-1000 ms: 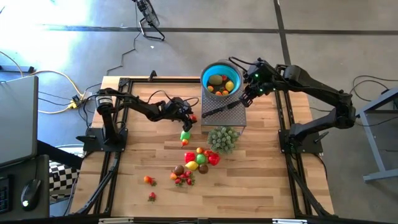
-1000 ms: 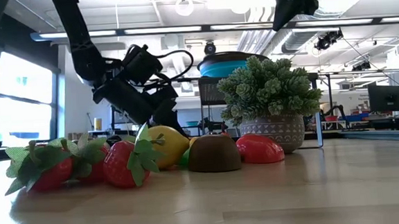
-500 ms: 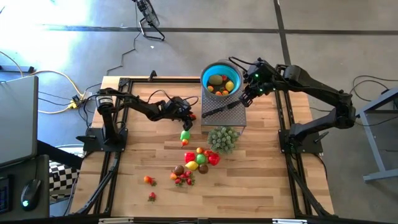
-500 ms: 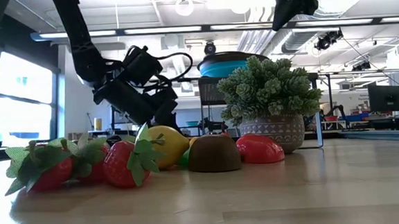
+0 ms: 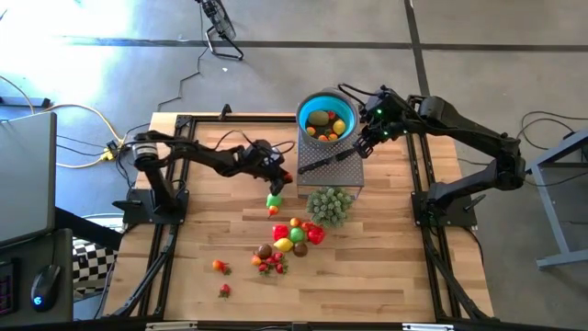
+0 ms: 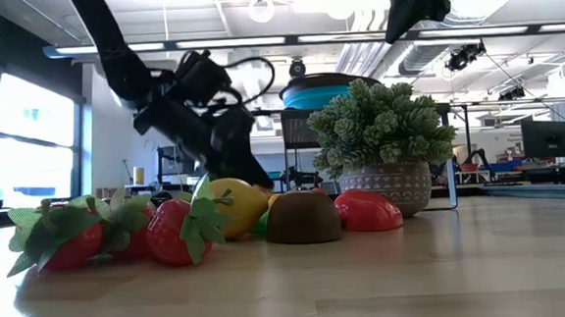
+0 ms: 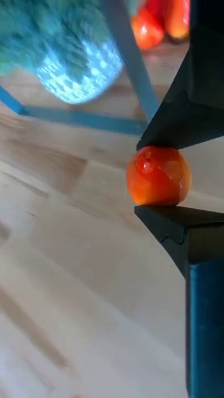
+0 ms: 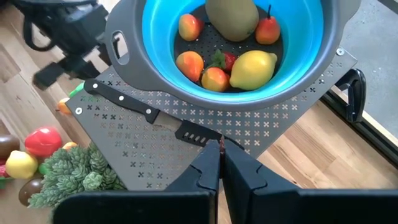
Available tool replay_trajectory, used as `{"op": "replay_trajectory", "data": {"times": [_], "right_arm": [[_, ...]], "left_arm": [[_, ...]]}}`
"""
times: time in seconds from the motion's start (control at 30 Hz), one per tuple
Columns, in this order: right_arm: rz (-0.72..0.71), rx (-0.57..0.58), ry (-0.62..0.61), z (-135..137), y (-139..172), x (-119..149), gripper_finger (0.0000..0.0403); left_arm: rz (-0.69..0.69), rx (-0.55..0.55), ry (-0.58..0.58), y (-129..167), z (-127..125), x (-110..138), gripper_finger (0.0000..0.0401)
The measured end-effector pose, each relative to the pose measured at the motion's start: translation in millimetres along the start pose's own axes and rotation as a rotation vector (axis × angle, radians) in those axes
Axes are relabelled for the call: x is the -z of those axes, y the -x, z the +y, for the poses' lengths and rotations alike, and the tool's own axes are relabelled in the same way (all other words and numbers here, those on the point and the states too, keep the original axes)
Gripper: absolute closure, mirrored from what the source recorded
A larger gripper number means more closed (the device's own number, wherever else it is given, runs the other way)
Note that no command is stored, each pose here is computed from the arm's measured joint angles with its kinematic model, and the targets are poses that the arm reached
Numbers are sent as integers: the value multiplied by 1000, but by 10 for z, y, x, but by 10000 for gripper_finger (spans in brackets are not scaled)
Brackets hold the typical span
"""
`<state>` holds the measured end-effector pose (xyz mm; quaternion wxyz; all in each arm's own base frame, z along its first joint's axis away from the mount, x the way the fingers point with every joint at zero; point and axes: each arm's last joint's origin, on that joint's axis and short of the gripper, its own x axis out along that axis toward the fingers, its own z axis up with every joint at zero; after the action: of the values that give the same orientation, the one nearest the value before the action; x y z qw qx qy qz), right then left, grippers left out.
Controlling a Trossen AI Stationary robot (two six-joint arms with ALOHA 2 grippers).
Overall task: Pick & Place Fruit
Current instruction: Put the orange pear into the blue strainer bowl
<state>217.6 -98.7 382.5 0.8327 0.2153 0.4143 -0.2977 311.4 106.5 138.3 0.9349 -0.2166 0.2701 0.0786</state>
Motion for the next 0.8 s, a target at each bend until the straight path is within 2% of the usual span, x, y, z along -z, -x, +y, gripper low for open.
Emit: {"op": "replay_trajectory", "data": {"times": [0.17, 0.43, 0.8], "right_arm": [[6, -22, 20, 10, 0, 2, 399], [-9, -32, 52, 17, 1, -13, 399], [-101, -89, 79, 57, 8, -106, 399]], "left_arm": [[-38, 0, -20, 215, -114, -208, 271], [-132, -35, -31, 750, -316, -459, 272], [-488, 69, -40, 1560, -638, -812, 272]]}}
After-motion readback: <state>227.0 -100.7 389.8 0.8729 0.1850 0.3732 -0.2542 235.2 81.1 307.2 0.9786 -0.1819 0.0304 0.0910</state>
